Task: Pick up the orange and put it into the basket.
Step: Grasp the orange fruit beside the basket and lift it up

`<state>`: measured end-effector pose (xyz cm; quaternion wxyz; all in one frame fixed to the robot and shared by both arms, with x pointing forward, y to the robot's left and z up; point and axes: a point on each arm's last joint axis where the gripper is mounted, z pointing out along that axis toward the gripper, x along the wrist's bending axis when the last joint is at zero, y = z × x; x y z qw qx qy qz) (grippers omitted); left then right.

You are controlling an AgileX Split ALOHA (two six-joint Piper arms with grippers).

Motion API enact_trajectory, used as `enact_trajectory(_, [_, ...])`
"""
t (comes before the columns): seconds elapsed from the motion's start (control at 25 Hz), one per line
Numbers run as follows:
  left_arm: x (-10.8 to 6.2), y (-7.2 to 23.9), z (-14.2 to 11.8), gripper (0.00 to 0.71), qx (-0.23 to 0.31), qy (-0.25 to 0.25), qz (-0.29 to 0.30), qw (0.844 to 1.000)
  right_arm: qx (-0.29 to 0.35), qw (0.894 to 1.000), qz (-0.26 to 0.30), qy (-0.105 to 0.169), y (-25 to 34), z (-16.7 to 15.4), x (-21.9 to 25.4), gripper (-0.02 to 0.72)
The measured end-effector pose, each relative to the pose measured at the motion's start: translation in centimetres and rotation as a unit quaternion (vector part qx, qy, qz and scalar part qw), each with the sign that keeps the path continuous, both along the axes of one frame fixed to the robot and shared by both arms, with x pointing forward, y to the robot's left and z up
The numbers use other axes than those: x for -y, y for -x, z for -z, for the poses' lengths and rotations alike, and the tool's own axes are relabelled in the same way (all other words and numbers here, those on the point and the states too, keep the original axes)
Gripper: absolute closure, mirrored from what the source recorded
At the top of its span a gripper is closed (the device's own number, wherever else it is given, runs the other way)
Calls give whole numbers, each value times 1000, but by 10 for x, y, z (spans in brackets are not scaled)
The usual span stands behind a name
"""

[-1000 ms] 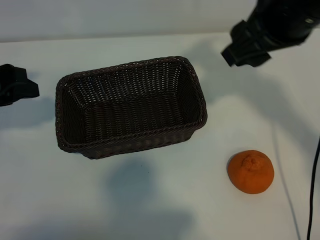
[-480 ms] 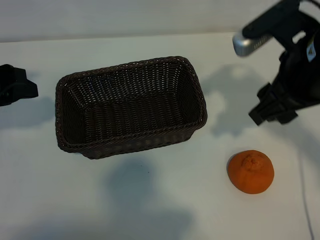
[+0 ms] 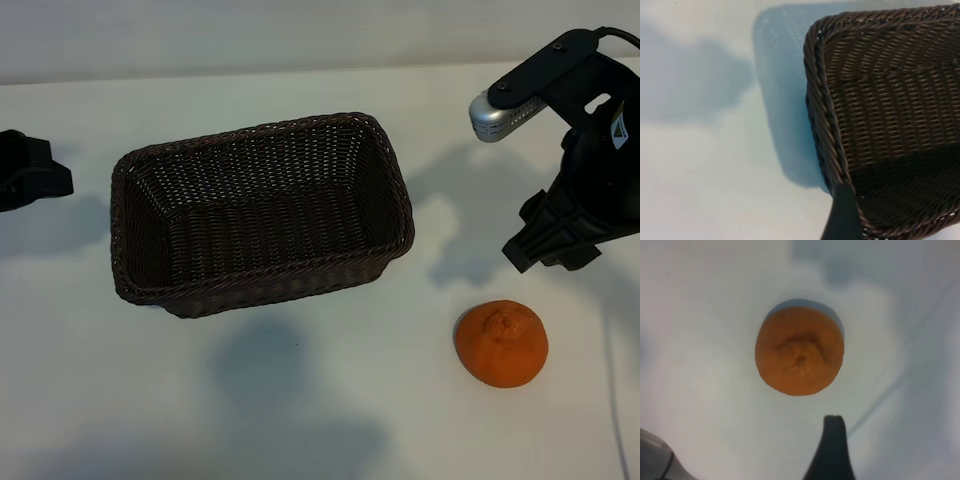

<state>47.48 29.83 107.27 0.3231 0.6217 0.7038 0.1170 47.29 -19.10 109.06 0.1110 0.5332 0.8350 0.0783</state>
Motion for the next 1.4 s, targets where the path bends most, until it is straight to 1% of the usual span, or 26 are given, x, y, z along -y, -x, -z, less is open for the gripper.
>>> enact_trajectory(0.28, [0,0,0,122,1,0,-1,1000,8,1000,0,-7,-1,0,-1,123])
enact_trajectory(0.4, [0,0,0,122,1,0,-1,1000,9,1000,1,-19,-2,0,-3,123])
enact_trajectory(0.48, [0,0,0,122,1,0,-1,1000,11,999,1,-33,-2,1,-6,123])
enact_trajectory(0.56, [0,0,0,122,1,0,-1,1000,9,999,2,-42,-1,9,-7,123])
enact_trajectory(0.76, [0,0,0,122,1,0,-1,1000,-5,999,1,-38,5,43,-4,123])
enact_trajectory(0.84, [0,0,0,122,1,0,-1,1000,-4,999,5,-42,7,53,-4,123])
enact_trajectory(0.96, [0,0,0,122,1,0,-1,1000,-1,998,21,-54,8,61,-4,123])
enact_trajectory(1.08, [0,0,0,122,1,0,-1,1000,5,998,26,-65,9,67,-5,123])
enact_trajectory(1.4, [0,0,0,122,2,-1,-1,1000,11,997,28,-73,7,80,-6,123])
